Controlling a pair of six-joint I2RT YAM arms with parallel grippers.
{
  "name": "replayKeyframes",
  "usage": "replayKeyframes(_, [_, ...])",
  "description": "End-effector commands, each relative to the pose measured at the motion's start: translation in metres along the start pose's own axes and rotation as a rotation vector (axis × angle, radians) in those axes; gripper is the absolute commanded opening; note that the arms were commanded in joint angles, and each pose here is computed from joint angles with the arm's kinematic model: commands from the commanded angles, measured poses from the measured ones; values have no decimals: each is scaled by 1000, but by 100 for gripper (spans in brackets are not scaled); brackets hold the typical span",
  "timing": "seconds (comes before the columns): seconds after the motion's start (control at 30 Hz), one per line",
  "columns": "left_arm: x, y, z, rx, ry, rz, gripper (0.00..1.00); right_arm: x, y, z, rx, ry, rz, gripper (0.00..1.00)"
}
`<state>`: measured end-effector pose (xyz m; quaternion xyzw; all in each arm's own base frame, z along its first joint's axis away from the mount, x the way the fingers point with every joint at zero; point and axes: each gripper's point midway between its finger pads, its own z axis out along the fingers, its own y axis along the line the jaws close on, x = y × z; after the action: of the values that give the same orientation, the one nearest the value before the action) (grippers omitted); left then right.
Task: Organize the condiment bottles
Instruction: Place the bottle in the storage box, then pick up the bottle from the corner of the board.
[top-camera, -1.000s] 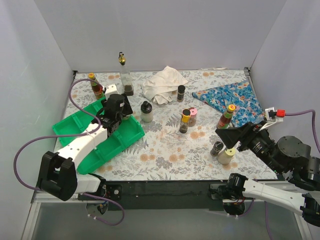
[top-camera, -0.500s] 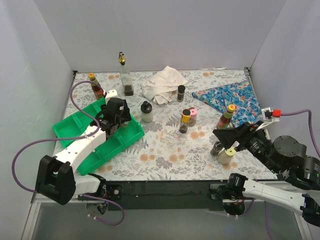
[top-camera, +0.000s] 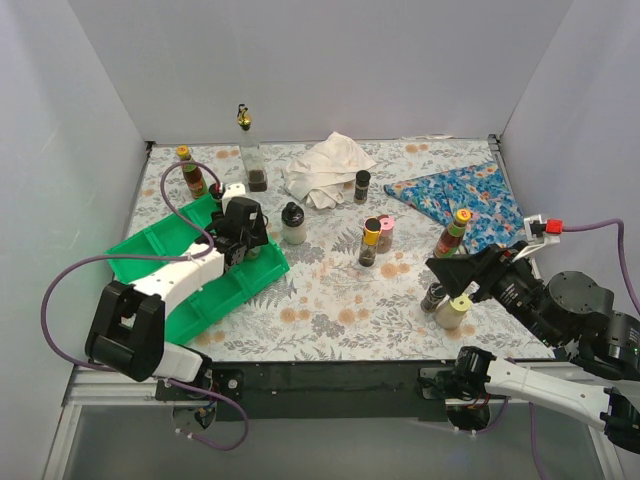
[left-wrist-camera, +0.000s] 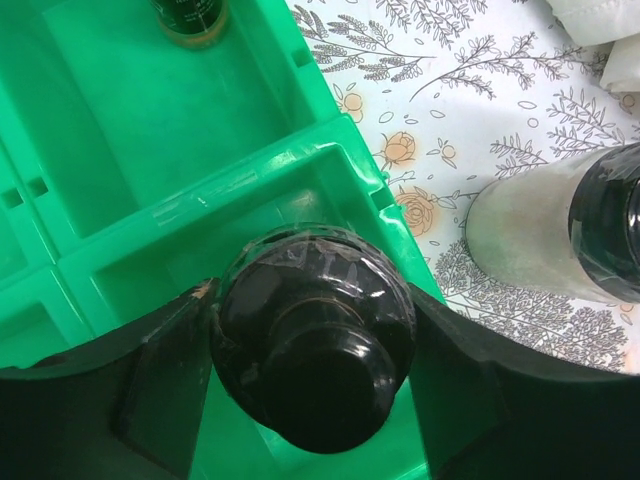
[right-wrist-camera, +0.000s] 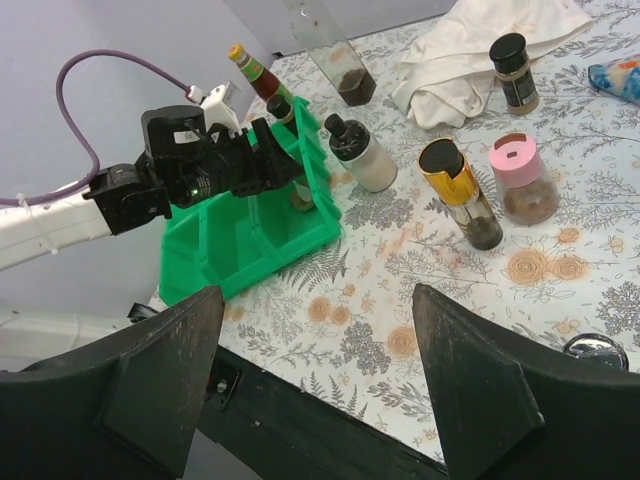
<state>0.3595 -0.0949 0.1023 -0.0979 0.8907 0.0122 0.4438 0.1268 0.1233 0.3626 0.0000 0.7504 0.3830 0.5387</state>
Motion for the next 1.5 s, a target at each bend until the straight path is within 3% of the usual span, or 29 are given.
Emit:
replayKeyframes(0.0, [-21,-1,-5,-1,-67,-30,73,-20,6,-5,-29,-73,23,85])
replayKeyframes(0.1, [-27,-1,-11,-3,-56,-22,89,-21,6,-6,-34,-77,32,85])
replayKeyframes(0.2, [-35,-2,-20,5,-46,-23,98,-19,7,-7,-41,-73,39,85])
replayKeyframes(0.63, [-168,-46,-97,194,-190,-35,98,-2,6,8,-17,-22,-25,85])
replayKeyframes(0.7, [-166,-54,-82,209,-129,-38,98,4,3,13,-3,-11,-55,85])
replayKeyframes(0.8, [-180,-67,-71,238,-133,-46,98,16,1,21,7,26,-114,85])
replayKeyframes(1.0, [-210,-57,-40,200,-203,-117,98,41,-12,36,54,80,-202,86])
replayKeyframes(1.47, [-212,-58,55,169,-222,25,95,57,-14,59,46,70,-294,87])
